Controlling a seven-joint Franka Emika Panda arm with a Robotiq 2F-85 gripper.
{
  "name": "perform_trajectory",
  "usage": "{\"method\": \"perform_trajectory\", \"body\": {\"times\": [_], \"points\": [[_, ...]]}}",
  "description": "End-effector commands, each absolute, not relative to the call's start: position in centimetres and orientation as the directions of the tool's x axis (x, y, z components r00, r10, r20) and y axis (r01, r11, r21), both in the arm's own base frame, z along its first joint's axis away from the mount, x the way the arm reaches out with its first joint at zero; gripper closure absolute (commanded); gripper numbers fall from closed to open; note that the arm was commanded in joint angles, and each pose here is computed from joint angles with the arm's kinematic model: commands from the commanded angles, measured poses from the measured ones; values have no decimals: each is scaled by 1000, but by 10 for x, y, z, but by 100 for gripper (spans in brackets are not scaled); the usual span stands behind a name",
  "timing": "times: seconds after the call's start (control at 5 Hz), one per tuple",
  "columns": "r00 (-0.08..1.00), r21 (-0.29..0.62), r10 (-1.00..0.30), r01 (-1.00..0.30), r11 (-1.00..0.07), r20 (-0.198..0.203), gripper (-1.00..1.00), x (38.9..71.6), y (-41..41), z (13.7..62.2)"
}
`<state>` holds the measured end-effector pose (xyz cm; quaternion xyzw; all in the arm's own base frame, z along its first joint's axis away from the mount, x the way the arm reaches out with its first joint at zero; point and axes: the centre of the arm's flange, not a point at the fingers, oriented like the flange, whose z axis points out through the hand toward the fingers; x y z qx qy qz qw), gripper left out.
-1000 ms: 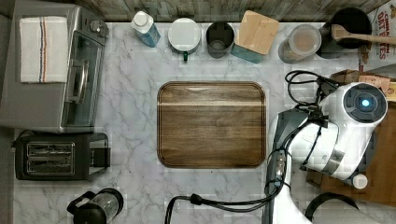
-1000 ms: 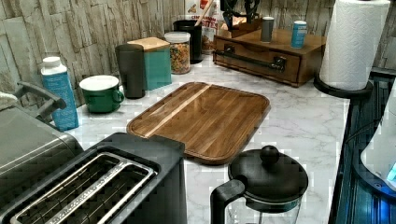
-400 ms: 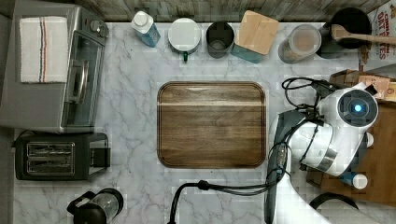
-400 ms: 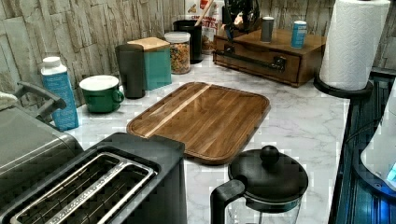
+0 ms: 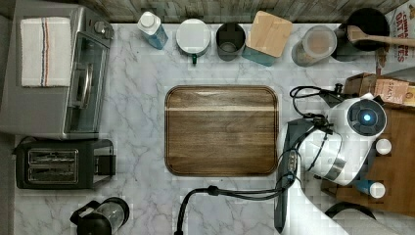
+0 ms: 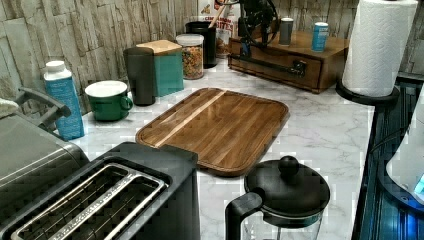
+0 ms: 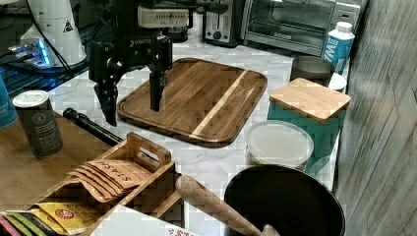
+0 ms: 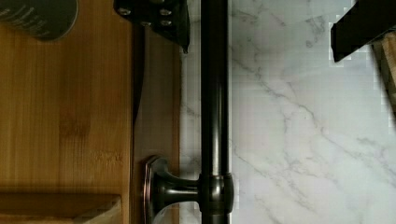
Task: Open the drawer.
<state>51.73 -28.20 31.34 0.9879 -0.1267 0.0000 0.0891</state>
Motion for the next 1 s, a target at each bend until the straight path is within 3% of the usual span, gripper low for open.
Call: {"method": "perform_trajectory", "body": {"times": [0.2,0.4,0.6,1.0], "points": [[939,108,-341,-344,-933,43,-100,492,-325,268],[925,75,-372,-378,-923,77,-100,496,-314,251],[926,94,-369,-375,-922,76,-100,501,-314,246],[928,69,-371,-373,-925,31,-100,516,-294,258]]}}
